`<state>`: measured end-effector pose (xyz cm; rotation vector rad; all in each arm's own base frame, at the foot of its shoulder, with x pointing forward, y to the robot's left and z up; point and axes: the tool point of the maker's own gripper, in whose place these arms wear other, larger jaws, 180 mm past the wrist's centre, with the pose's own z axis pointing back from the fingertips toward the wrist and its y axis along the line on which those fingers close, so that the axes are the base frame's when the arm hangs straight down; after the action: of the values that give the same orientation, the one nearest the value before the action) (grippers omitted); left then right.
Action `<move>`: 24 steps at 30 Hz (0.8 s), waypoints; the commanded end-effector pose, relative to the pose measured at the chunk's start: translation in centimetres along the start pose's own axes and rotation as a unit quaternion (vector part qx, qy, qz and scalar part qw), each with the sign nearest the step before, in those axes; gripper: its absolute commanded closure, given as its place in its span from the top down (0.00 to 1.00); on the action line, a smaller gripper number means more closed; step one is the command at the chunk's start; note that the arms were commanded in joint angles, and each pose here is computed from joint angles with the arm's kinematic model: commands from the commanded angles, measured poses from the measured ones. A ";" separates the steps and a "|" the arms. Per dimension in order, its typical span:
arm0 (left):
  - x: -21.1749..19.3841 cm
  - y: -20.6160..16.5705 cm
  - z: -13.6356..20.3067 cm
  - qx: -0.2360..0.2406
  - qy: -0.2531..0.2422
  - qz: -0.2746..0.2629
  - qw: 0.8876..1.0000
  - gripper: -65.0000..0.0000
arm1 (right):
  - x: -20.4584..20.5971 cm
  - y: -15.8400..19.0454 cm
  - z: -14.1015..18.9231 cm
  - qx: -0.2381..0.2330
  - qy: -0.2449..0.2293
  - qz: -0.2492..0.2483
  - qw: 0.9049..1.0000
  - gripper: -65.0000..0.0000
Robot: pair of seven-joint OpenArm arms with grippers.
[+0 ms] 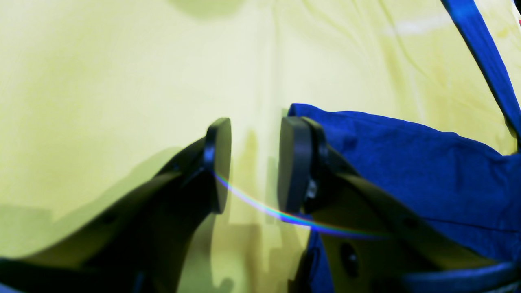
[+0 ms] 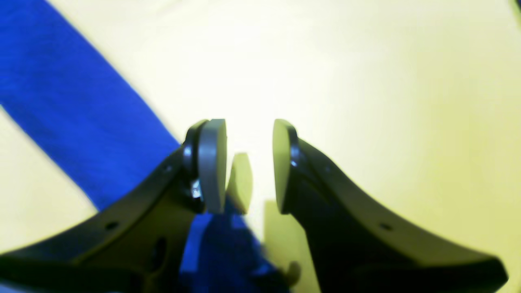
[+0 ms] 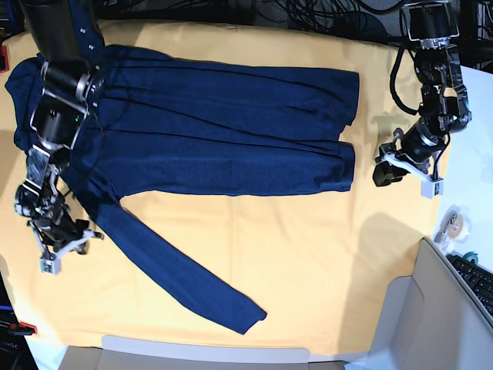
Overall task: Fold the T-shirt properly
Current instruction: 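Grasp the navy sleeve near its cuff with the right gripper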
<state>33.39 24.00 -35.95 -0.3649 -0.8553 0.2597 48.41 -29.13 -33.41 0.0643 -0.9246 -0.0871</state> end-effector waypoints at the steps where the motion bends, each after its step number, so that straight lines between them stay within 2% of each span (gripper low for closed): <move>1: 1.9 -0.4 0.3 -0.007 -0.024 -0.009 1.000 0.31 | 3.2 -0.1 0.3 0.001 -0.033 0.007 0.999 0.33; 5: 1.9 -0.4 0.2 -0.007 -0.024 -0.008 1.000 0.31 | 3.0 2.4 -0.7 0.023 -0.019 0.024 0.999 0.42; 11: 1.9 -0.4 0.2 -0.007 -0.025 -0.008 1.000 0.31 | 0.9 5.6 -1.7 0.048 0.005 0.048 0.998 0.42; 13: 1.9 -0.4 0.2 -0.007 -0.025 -0.008 1.000 0.31 | -0.1 5.7 -1.8 0.048 0.012 0.050 0.998 0.42; 17: 1.9 -0.4 0.2 -0.007 -0.024 -0.008 1.000 0.31 | -0.8 5.3 -2.0 0.045 -0.009 0.044 0.998 0.42; 24: 1.8 -0.4 0.2 -0.007 -0.023 -0.008 1.000 0.31 | -2.3 3.8 -2.3 0.036 0.001 0.031 0.999 0.43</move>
<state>33.46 23.98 -35.98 -0.3664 -0.8553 0.2605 47.77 -24.12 -38.43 0.1212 -0.8753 0.0117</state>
